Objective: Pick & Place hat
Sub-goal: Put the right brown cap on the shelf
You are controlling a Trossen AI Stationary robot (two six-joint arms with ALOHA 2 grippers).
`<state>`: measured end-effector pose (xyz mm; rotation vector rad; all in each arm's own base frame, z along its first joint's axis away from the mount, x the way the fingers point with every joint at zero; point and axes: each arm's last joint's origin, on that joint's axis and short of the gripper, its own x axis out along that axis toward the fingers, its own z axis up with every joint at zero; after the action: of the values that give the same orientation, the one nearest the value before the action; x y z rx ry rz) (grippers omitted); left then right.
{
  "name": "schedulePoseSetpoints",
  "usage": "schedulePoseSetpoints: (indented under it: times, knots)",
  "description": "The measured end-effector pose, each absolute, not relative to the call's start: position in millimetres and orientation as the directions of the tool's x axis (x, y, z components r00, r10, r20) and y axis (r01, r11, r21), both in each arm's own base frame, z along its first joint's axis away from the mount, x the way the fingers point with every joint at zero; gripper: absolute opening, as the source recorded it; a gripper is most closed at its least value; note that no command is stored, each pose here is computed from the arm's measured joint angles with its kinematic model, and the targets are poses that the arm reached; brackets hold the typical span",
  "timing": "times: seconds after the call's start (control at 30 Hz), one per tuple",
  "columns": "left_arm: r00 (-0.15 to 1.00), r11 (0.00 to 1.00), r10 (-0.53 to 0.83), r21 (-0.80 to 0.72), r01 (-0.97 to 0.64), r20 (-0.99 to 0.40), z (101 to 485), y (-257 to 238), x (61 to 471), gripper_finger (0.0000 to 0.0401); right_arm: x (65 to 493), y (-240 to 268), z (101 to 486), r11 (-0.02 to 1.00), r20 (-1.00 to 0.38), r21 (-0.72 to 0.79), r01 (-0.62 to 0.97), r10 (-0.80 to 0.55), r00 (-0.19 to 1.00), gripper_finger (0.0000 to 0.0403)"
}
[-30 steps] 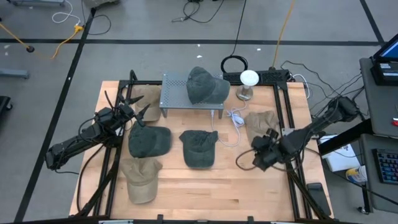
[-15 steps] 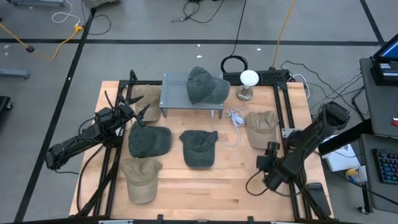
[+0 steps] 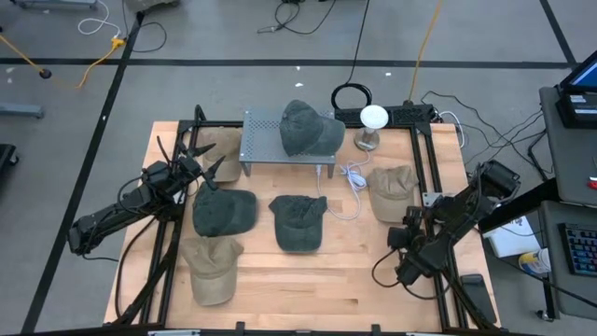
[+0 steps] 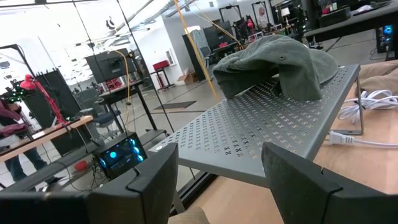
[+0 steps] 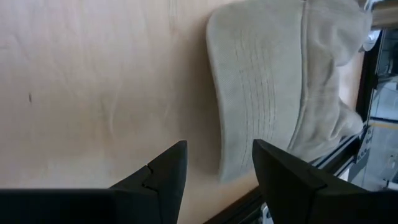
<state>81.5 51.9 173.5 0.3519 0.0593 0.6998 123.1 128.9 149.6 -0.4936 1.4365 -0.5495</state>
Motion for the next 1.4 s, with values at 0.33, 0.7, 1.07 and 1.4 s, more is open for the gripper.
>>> schedulePoseSetpoints:
  times: [0.33, 0.7, 1.07, 1.4]
  knots:
    - [0.766, 0.709, 0.64, 0.336, -0.62, 0.064, 174, 52, 82, 0.0237, 122, 122, 145, 0.746, -0.74, -0.66, 0.094, -0.666, 0.096, 0.0176]
    - [0.766, 0.709, 0.64, 0.336, -0.62, 0.064, 174, 52, 82, 0.0237, 119, 103, 126, 0.723, -0.717, -0.676, 0.144, -0.69, 0.099, 0.0171]
    - [0.766, 0.709, 0.64, 0.336, -0.62, 0.064, 174, 52, 82, 0.0237, 119, 98, 120, 0.698, -0.681, -0.689, 0.196, -0.716, 0.155, 0.0016]
    - [0.766, 0.709, 0.64, 0.336, -0.62, 0.064, 174, 52, 82, 0.0237, 126, 105, 159, 0.595, -0.579, -0.782, 0.185, -0.804, 0.136, 0.0007]
